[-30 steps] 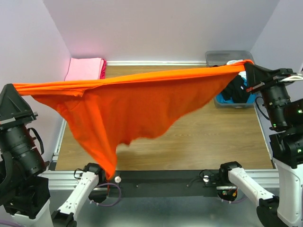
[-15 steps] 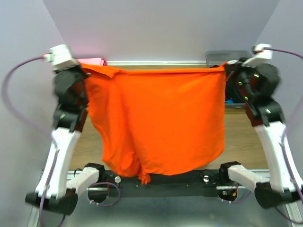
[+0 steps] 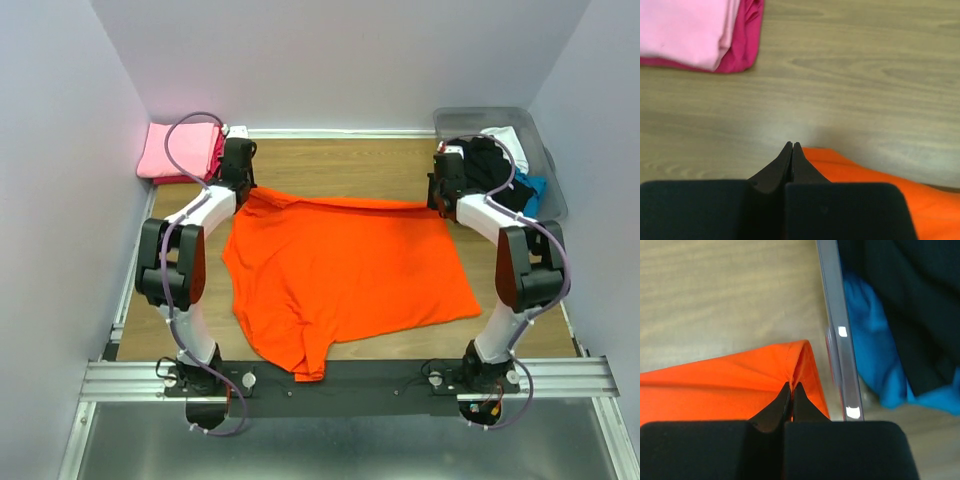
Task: Fold and stack the t-shirts
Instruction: Flatten the tshirt out
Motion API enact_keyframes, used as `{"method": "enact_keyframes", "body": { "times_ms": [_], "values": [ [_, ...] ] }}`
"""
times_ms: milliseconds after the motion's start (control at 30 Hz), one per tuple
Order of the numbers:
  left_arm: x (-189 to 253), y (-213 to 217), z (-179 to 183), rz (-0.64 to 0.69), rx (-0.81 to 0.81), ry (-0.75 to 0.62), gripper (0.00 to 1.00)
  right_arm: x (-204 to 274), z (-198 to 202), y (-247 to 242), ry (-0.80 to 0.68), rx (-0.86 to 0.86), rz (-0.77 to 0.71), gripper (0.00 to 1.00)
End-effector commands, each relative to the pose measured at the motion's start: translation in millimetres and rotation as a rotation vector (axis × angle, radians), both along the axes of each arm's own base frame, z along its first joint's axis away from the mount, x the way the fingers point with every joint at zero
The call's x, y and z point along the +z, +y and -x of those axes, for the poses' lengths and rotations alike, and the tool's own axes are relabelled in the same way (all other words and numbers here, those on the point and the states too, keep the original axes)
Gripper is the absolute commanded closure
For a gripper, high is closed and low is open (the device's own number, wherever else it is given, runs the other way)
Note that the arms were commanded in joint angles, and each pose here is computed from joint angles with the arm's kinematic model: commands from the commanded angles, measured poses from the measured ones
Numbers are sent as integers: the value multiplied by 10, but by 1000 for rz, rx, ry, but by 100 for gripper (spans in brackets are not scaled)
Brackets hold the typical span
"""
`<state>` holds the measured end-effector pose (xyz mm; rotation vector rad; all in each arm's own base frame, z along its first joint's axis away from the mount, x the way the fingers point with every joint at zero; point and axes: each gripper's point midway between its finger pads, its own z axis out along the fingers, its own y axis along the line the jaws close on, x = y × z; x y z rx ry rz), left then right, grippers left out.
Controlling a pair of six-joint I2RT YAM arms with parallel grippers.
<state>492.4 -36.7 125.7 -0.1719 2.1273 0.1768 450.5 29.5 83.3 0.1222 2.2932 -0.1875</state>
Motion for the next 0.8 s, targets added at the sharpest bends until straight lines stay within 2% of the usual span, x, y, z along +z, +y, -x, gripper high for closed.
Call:
{"method": "enact_keyframes", "body": {
  "times_ms": [0, 267, 533, 633, 767],
  "values": [
    [176, -105, -398, 64, -20, -86, 100, 291, -562, -135, -170, -16, 84, 99],
    [150, -134, -530, 108, -22, -54, 100, 133, -879, -195, -171, -11, 67, 99],
    [350, -6, -681, 117, 6, -82, 100, 206, -1086, -260, -203, 0, 60, 100],
    [179, 6, -695, 114, 17, -15, 100, 149, -1139, -242, -195, 22, 59, 99],
    [12, -23, -530, 158, 44, 68, 100, 78, -1155, -180, -184, 41, 30, 100]
  ]
}}
